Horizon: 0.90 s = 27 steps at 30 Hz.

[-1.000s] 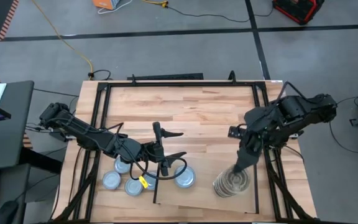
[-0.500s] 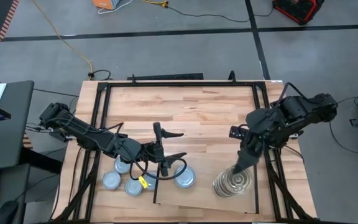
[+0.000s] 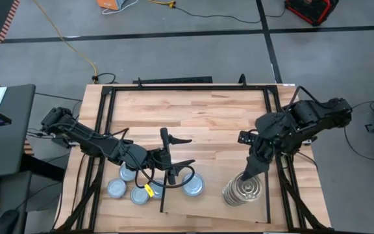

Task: Stack canned seafood by type on shelf
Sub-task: Stack the blue-pink tuna can on the top of the blue-pink tuna cans on the shelf

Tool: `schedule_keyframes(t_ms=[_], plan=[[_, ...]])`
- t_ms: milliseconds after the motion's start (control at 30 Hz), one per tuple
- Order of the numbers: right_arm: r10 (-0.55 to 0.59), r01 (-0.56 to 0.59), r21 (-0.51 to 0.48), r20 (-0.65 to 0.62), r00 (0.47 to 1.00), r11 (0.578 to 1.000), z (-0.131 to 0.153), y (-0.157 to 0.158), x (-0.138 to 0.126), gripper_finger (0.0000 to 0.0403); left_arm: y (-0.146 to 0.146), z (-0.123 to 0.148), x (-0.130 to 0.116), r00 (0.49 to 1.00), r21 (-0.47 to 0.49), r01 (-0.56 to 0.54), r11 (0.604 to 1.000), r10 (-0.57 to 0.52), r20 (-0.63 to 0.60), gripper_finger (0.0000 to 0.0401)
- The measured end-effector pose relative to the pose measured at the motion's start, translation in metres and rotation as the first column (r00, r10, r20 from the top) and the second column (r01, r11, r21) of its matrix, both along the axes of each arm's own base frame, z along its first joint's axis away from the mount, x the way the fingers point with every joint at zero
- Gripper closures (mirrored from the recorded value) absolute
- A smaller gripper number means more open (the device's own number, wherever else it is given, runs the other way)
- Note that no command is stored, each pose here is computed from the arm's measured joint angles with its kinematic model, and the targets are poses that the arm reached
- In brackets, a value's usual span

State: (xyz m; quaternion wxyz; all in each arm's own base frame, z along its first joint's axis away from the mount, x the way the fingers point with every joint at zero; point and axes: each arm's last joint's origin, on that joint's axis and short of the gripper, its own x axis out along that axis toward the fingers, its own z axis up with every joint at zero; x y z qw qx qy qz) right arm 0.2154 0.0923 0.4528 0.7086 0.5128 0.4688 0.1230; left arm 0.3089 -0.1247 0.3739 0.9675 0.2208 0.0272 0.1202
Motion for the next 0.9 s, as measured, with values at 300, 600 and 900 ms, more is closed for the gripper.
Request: schedule_keyframes(t_ms=[300,600,900], plan=[[0.029,-0.029,0.019,-0.016,0.999,0.999,-0.0014,0.0016,0.0013,0.0152,0.0000,0.0028,0.0000,1.000,0.012,-0.001,1.000,0.001,0.021,0.0101],[0.016,-0.016,0.014,0.006,1.000,1.000,-0.0005,-0.0010,0.0035,0.0135,0.0040,0.0031,0.0015,1.000,0.035,-0.014,0.999,0.014,0.019,0.0101],[0.000,0.000,0.020,-0.015,1.000,1.000,-0.0011,-0.0015,0.0033,0.0132,0.0054,0.0031,0.0020,1.000,0.036,-0.020,0.999,0.019,0.018,0.0101]])
